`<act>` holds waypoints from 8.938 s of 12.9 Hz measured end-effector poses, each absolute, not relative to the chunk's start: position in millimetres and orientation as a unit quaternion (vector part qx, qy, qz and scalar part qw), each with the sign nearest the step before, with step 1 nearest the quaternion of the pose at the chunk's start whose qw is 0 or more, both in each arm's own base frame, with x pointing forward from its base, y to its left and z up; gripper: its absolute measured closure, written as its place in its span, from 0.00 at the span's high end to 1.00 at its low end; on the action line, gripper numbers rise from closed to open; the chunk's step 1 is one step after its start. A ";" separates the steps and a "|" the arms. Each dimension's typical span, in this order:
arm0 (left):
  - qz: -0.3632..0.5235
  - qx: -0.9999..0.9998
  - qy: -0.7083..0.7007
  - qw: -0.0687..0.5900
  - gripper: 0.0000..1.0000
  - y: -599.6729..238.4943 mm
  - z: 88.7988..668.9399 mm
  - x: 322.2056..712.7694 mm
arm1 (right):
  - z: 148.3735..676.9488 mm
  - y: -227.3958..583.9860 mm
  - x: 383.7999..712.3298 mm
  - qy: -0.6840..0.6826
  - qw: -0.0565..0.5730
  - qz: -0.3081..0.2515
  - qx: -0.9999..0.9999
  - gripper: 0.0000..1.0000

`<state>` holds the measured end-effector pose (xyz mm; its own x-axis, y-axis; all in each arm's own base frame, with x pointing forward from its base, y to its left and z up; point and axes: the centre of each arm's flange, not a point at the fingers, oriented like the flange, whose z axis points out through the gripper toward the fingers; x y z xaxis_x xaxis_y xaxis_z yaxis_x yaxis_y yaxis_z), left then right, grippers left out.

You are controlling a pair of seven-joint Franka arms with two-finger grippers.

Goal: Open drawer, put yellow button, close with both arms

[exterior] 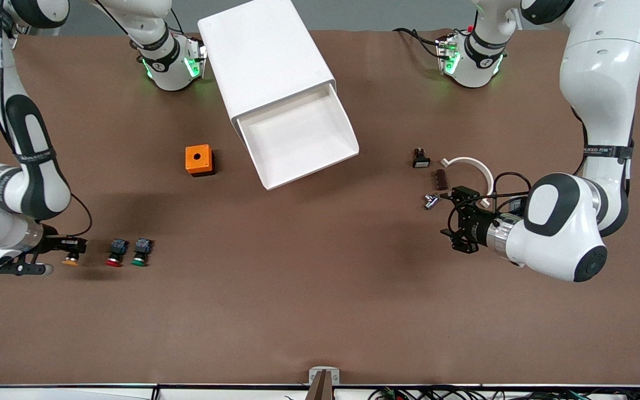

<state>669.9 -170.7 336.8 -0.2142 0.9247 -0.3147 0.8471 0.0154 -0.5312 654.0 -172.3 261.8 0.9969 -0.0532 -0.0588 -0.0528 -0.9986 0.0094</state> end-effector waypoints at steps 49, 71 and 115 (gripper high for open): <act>0.207 -0.946 -0.250 -0.021 1.00 -519.1 344.3 465.8 | 524.8 382.1 499.9 -0.084 0.033 -0.025 0.996 1.00; 0.260 -0.940 -0.221 0.007 1.00 -588.6 320.1 365.9 | 546.2 -28.5 620.3 0.016 0.008 -0.031 0.999 1.00; 0.017 -0.999 -0.023 0.030 1.00 -54.4 648.1 500.8 | 626.8 -32.5 516.6 0.032 0.002 -0.008 0.999 1.00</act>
